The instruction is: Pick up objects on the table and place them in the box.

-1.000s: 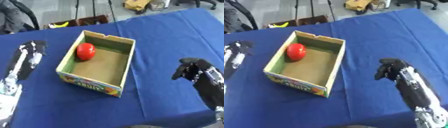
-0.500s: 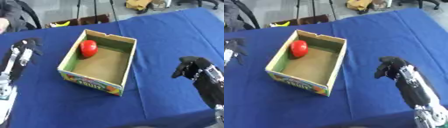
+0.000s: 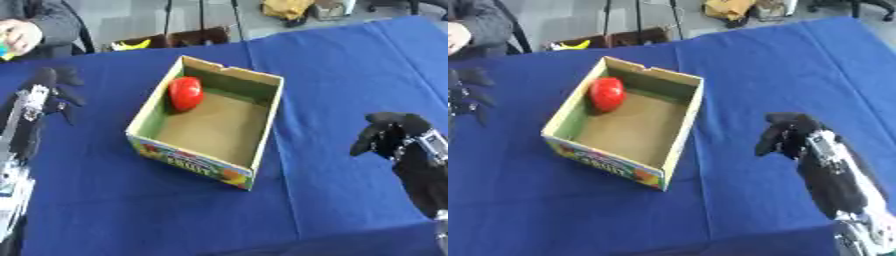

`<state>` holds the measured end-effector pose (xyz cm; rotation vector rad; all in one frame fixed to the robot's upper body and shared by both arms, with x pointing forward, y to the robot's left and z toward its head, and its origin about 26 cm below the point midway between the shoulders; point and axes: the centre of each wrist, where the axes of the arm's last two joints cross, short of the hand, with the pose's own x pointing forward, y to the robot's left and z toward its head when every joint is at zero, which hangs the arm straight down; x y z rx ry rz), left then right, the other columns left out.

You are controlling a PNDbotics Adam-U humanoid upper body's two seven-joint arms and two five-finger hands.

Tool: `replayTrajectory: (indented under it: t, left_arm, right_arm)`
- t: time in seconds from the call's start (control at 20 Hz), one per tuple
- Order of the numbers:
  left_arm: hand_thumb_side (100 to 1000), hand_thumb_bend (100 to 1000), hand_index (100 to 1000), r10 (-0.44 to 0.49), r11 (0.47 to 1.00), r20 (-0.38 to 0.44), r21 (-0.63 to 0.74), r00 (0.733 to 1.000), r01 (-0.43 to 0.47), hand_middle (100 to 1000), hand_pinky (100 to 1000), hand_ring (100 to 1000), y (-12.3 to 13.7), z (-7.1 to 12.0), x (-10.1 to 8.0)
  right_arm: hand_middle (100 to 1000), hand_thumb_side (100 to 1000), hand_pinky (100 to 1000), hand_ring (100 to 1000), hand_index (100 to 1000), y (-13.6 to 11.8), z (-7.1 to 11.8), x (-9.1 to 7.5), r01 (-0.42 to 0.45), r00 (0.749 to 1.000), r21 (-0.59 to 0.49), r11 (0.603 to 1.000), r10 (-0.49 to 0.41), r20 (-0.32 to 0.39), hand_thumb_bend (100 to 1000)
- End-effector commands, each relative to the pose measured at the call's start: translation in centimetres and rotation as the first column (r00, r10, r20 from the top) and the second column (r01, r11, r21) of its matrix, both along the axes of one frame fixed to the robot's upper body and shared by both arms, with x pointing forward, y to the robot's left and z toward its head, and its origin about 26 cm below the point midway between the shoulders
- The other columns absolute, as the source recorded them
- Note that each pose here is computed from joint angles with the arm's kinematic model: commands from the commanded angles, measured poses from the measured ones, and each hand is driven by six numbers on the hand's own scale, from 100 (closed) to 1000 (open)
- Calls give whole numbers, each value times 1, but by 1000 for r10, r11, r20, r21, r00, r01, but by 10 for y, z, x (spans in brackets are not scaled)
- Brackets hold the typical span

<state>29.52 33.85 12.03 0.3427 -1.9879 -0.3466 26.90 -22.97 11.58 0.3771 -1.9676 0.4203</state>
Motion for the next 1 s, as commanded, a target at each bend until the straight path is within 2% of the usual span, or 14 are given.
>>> replayTrajectory:
  t: [0.05,0.5,1.0]
  left_arm:
    - [1000,255,800,-26,999,35,-26,999,27,635,304,522,3,13,-2]
    - [1000,267,799,-83,988,57,-128,995,90,633,307,522,9,21,-4]
    - [1000,268,798,-96,984,54,-143,994,103,632,308,521,10,21,-6]
  right_arm:
    - [540,802,573,560,744,-3,7,-1,12,1000,-9,1000,-12,29,100]
    - [542,801,573,561,743,-2,9,0,14,999,-8,1000,-14,40,100]
    - [542,754,572,561,743,-4,11,1,5,999,-15,1000,-4,53,100]
